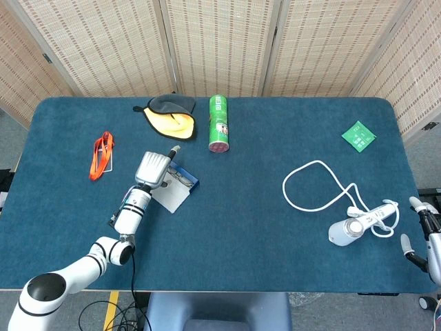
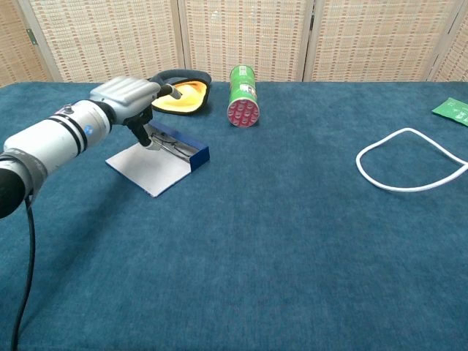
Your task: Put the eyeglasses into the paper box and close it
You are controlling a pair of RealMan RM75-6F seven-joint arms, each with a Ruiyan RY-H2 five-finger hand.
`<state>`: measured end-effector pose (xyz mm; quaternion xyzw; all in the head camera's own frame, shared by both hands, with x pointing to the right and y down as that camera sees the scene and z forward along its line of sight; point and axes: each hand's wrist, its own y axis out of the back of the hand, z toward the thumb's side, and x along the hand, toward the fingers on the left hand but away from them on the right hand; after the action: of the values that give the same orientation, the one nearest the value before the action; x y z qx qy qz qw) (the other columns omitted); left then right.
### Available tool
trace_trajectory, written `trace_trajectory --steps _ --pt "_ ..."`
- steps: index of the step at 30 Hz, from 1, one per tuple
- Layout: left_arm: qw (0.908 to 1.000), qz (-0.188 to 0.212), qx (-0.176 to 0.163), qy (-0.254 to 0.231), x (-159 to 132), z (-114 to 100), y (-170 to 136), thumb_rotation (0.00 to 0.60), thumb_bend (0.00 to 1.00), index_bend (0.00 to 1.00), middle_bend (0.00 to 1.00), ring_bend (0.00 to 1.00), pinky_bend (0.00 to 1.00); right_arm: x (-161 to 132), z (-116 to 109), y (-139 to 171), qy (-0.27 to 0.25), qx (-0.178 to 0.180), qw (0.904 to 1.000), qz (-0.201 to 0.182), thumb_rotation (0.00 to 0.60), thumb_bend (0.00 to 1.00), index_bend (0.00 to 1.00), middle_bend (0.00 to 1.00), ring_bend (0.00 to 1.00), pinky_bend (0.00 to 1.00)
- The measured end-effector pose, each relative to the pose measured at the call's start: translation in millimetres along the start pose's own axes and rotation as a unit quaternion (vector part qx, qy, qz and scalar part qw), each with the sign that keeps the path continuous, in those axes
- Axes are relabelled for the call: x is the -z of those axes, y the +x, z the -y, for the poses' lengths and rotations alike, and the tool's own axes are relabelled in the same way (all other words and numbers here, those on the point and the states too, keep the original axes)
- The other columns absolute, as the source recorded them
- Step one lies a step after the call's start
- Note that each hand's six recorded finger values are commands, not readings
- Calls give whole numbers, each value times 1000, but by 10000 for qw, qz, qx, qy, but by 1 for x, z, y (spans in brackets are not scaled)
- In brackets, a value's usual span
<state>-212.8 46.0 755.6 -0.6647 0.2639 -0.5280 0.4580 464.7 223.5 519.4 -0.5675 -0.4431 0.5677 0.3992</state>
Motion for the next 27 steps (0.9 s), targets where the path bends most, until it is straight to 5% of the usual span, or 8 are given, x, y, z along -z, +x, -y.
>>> trace_trajectory --steps 14,27 --pt "9984 509 -82 -221 19 7 -72 600 185 206 975 899 976 -8 2 -5 -65 -1 9998 -174 600 421 100 255 408 243" --pt "9984 551 87 -128 7 29 -78 600 185 204 975 899 975 -8 2 -3 -68 4 9998 -169 600 421 100 255 408 244"
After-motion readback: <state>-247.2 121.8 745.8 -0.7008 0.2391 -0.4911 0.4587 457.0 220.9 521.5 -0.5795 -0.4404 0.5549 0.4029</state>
